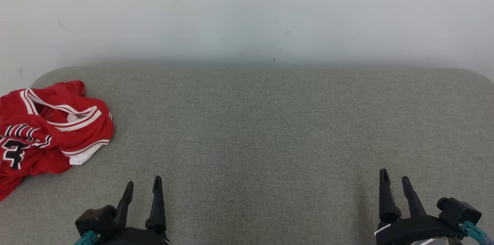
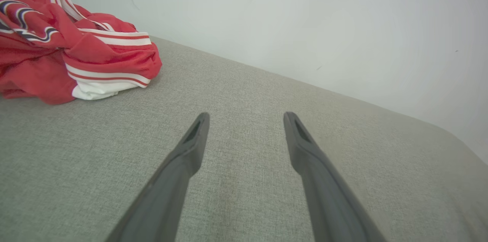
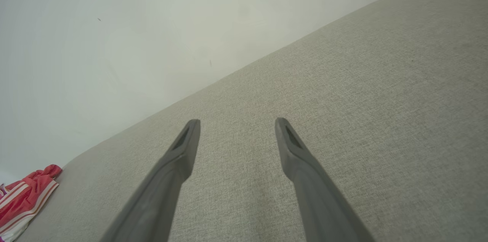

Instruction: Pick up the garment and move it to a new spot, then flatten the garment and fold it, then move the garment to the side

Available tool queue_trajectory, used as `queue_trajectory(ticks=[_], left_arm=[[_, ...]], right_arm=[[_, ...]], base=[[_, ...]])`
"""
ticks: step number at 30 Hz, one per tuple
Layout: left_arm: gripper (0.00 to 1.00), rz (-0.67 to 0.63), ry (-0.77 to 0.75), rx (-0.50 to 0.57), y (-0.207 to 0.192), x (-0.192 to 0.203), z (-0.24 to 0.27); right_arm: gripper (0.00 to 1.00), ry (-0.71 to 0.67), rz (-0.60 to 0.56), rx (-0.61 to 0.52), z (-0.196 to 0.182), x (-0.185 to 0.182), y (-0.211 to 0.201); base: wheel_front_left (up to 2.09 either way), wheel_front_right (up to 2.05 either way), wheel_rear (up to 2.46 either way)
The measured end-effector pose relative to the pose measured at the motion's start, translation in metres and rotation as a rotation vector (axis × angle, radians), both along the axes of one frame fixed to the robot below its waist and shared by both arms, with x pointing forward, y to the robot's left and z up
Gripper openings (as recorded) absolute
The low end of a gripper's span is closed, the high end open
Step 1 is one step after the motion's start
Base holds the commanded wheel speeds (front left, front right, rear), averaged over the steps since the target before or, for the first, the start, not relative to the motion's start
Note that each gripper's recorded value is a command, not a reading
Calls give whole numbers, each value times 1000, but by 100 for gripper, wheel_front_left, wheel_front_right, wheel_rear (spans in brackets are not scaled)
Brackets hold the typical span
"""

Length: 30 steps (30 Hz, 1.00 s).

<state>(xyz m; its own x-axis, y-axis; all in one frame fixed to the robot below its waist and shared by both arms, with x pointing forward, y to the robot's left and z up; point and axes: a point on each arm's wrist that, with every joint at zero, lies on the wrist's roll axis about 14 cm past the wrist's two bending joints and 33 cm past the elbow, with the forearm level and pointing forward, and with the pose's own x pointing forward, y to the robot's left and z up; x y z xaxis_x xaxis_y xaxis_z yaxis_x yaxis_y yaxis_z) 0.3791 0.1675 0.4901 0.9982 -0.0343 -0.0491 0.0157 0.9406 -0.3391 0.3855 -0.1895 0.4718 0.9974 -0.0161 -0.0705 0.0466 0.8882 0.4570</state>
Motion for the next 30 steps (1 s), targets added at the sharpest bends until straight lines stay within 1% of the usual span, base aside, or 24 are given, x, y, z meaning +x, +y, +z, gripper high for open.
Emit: queue_trajectory(ticks=[2,11,20,25,30], left_arm=[[100,4,-10,1,1,0,2],[100,-16,-30,89,-3,-1,3],[100,-28,-34,142,-6,-3,-1],[100,-8,-45,145,-4,-3,1],[100,14,-49,138,2,-3,1]], right_arm=[[100,-2,1,-17,0,0,0],[100,-6,26,-92,-1,1,4],[100,-8,47,-155,-2,0,8],[100,-10,60,-191,-2,1,10],[100,-13,71,-205,-3,1,13]], base=[[0,0,0],[0,0,0],[0,0,0],[0,0,0],[0,0,0]])
